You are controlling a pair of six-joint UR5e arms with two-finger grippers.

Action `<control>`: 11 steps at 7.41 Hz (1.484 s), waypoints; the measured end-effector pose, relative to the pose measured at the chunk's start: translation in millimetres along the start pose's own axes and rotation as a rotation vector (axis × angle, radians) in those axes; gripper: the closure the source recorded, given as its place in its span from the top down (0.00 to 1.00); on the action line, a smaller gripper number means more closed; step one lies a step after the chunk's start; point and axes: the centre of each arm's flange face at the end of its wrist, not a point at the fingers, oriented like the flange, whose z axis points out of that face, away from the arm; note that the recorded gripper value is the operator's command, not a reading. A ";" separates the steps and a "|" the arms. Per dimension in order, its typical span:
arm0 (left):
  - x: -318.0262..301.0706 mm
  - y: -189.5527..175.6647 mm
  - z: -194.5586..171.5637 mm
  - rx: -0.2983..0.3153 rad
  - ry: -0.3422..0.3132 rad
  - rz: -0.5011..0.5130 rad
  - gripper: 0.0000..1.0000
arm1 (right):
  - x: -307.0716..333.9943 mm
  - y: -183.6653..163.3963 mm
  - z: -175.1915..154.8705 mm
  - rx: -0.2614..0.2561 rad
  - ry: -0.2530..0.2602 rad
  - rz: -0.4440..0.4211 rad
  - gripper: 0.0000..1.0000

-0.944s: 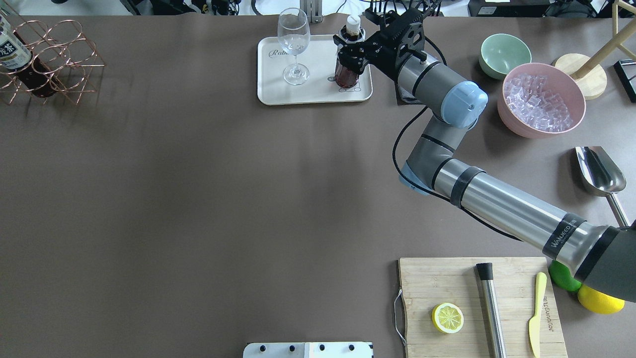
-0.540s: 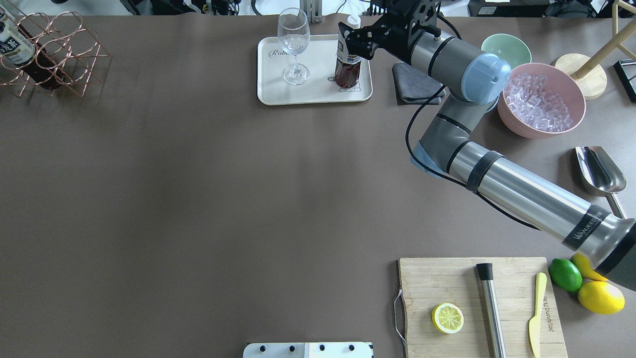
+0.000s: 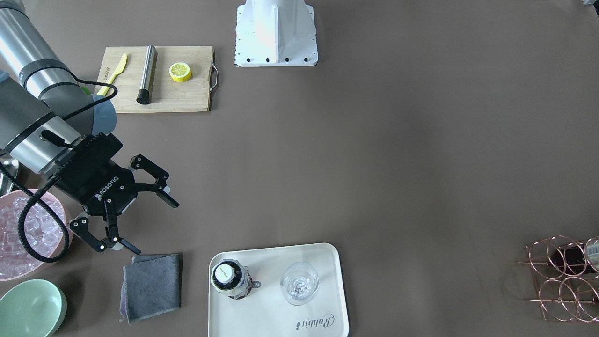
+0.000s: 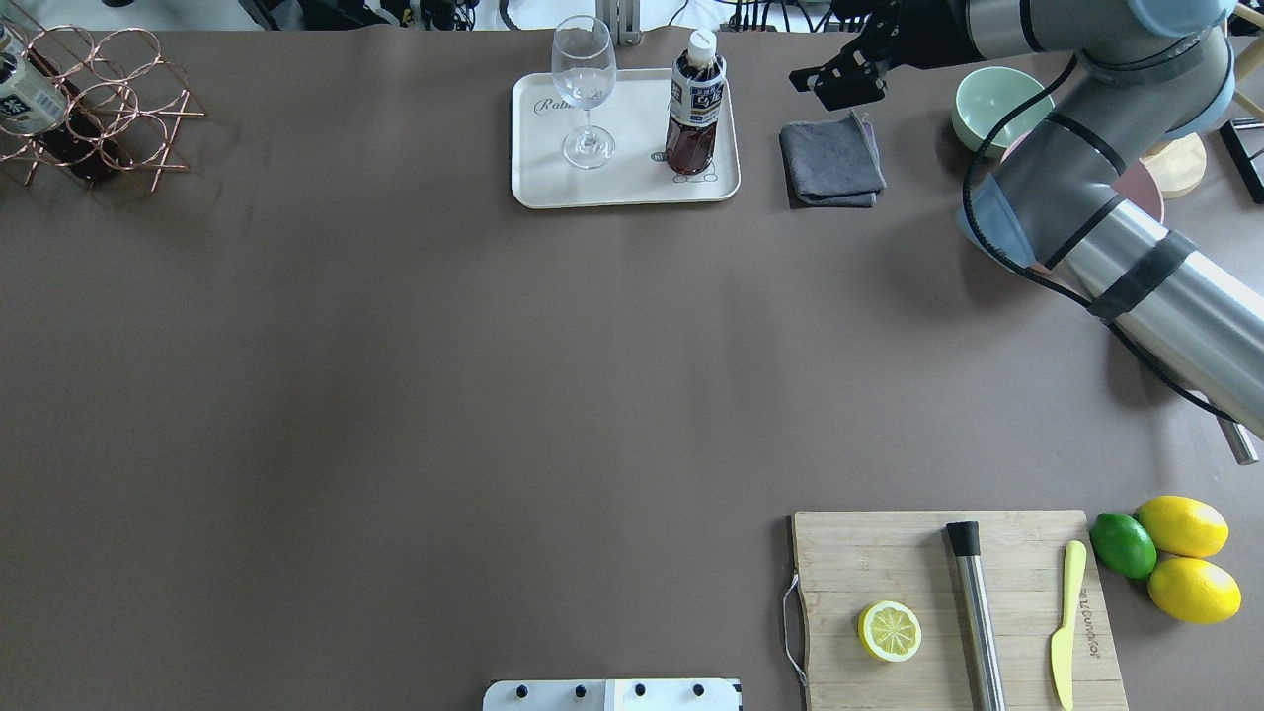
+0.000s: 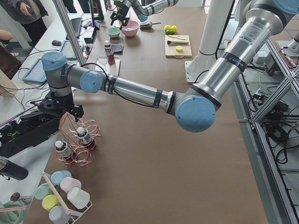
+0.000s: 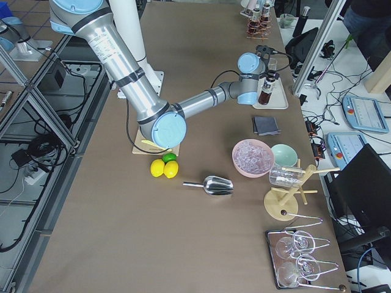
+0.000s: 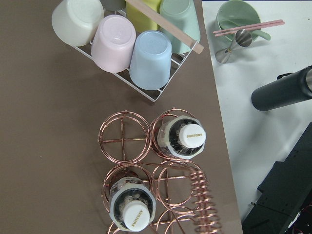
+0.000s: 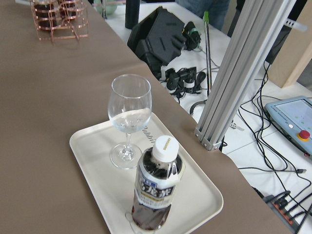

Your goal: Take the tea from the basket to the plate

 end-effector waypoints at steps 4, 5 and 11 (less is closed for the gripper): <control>-207.2 15.5 -42.7 -0.104 -0.023 0.453 0.98 | 29.3 73.8 -82.3 -0.331 -0.107 0.205 1.00; -240.6 9.9 -38.1 -0.115 -0.037 0.549 0.98 | 37.0 104.4 -118.4 -0.419 -0.107 0.328 1.00; -370.8 -56.6 43.4 -0.185 -0.049 1.277 0.98 | 22.0 332.3 -353.8 -0.645 0.101 0.910 1.00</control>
